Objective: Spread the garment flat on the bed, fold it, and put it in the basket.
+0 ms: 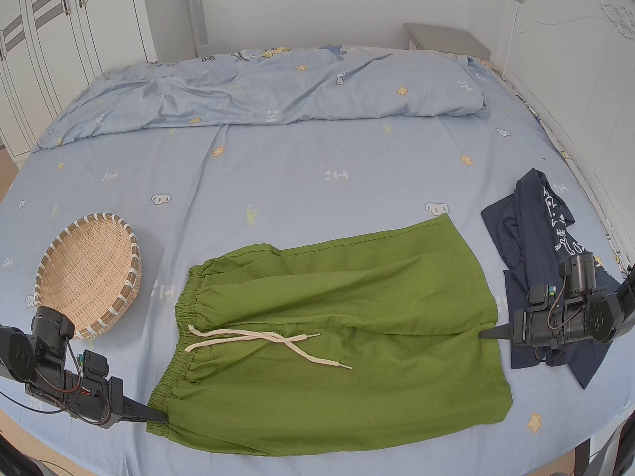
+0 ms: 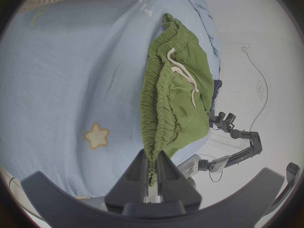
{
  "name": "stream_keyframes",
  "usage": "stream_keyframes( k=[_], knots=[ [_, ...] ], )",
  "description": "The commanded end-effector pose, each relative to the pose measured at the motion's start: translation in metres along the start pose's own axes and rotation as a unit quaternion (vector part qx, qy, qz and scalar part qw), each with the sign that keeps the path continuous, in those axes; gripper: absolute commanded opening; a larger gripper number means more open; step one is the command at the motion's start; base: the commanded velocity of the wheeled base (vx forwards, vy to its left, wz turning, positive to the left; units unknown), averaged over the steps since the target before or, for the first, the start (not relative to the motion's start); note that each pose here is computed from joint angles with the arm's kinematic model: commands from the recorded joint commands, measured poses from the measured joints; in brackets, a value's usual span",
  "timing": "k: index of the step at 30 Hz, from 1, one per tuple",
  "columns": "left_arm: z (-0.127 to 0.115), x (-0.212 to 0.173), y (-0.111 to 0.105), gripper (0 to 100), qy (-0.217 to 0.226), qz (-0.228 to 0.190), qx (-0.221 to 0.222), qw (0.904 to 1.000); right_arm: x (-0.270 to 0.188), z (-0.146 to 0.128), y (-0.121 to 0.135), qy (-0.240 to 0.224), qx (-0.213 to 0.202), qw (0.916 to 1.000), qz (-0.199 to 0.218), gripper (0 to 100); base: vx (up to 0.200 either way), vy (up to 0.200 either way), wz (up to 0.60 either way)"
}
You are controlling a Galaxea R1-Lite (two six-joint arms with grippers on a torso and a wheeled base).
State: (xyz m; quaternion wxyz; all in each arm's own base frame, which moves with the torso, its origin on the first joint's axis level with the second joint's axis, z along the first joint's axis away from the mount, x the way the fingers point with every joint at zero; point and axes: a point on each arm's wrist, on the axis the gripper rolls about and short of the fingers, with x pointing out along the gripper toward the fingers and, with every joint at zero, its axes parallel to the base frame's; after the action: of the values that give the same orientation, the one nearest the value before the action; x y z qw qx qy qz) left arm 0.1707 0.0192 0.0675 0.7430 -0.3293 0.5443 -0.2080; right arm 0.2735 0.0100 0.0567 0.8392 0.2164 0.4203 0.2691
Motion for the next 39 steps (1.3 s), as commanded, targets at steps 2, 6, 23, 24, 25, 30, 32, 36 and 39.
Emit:
stream_keyframes(
  k=[2,6,23,24,25,30,32,36,39],
  knots=[
    [0.000,0.000,0.000,0,0.000,-0.001,0.000,1.0000,-0.001,0.023,0.007,-0.031,-0.022,0.9993,0.008,0,0.000,0.000,0.00],
    [0.000,0.000,0.001,0,0.001,0.000,0.009,1.0000,0.002,0.033,0.009,-0.035,-0.021,0.9991,0.011,0,0.000,0.000,0.00],
    [0.000,0.002,0.002,0,0.006,0.000,0.019,0.9998,-0.026,0.024,0.012,-0.045,0.007,0.9989,0.009,100,0.000,0.000,0.00],
    [0.000,0.002,0.002,0,0.006,0.000,0.019,0.9998,-0.038,0.018,0.015,-0.049,0.015,0.9985,0.019,100,0.000,0.000,0.00],
    [0.000,0.002,0.002,0,0.006,0.000,0.019,0.9998,-0.048,0.013,0.017,-0.054,0.019,0.9980,0.027,100,0.000,0.000,0.00],
    [0.001,0.003,0.003,0,0.007,0.000,0.019,0.9998,-0.071,-0.026,0.027,-0.044,0.034,0.9973,0.047,100,0.000,0.000,0.00],
    [0.002,0.004,0.003,0,0.010,0.000,0.017,0.9998,-0.079,-0.040,0.036,-0.039,0.037,0.9974,0.049,100,0.000,0.000,0.00],
    [0.003,0.005,0.005,0,0.013,0.000,0.013,0.9998,-0.081,-0.057,0.042,-0.005,0.057,0.9971,0.050,100,0.000,0.000,0.00],
    [0.003,0.006,0.005,0,0.013,-0.001,0.013,0.9998,-0.079,-0.072,0.043,0.027,0.065,0.9962,0.052,100,0.000,0.000,0.00]
  ],
)
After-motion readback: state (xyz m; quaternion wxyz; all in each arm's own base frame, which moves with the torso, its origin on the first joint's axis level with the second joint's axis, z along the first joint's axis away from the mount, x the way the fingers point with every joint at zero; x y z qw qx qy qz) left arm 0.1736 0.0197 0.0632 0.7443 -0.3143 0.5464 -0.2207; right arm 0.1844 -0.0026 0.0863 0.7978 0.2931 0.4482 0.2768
